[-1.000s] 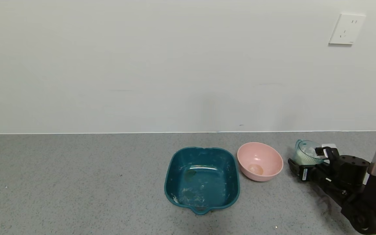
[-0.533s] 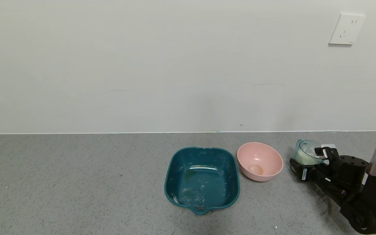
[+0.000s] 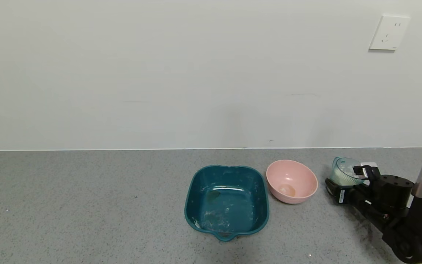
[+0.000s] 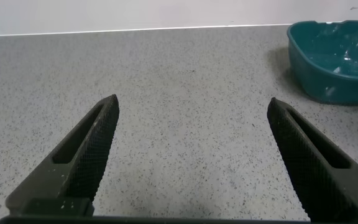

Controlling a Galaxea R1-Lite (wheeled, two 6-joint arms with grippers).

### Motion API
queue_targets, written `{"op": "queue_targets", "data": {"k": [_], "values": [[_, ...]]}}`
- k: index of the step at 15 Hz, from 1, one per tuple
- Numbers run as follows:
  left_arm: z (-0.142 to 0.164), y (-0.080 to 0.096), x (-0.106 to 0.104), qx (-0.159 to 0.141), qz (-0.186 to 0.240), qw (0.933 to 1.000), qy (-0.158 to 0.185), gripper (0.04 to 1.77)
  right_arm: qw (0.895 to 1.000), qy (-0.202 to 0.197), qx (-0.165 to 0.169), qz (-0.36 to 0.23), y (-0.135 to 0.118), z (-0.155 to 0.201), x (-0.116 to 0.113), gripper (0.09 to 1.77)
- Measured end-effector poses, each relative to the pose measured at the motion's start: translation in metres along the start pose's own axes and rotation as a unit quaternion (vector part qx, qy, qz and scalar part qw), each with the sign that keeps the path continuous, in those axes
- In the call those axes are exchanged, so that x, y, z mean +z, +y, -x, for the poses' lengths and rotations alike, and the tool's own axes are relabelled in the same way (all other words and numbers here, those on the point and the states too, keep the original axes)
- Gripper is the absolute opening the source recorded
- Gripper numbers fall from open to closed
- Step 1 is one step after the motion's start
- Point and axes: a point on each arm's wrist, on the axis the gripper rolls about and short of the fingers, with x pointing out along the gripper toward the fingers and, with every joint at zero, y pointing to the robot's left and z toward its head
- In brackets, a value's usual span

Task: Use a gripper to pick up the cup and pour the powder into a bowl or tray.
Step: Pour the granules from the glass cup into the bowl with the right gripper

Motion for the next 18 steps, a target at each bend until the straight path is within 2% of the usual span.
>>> {"op": "queue_targets", "data": {"k": [6,9,18], "values": [[0.0,0.0,0.0,0.0,0.0,1.0,0.0,1.72,1.0,-0.008,0.003,0.017,0.001,0.011,0.013,1.34],[0.0,0.0,0.0,0.0,0.0,1.0,0.0,1.72,1.0,0.001,0.003,0.023,0.001,0.017,0.024,1.34],[0.0,0.0,0.0,0.0,0.0,1.0,0.0,1.72,0.996,0.022,0.011,0.08,0.005,0.037,0.078,1.34]]}}
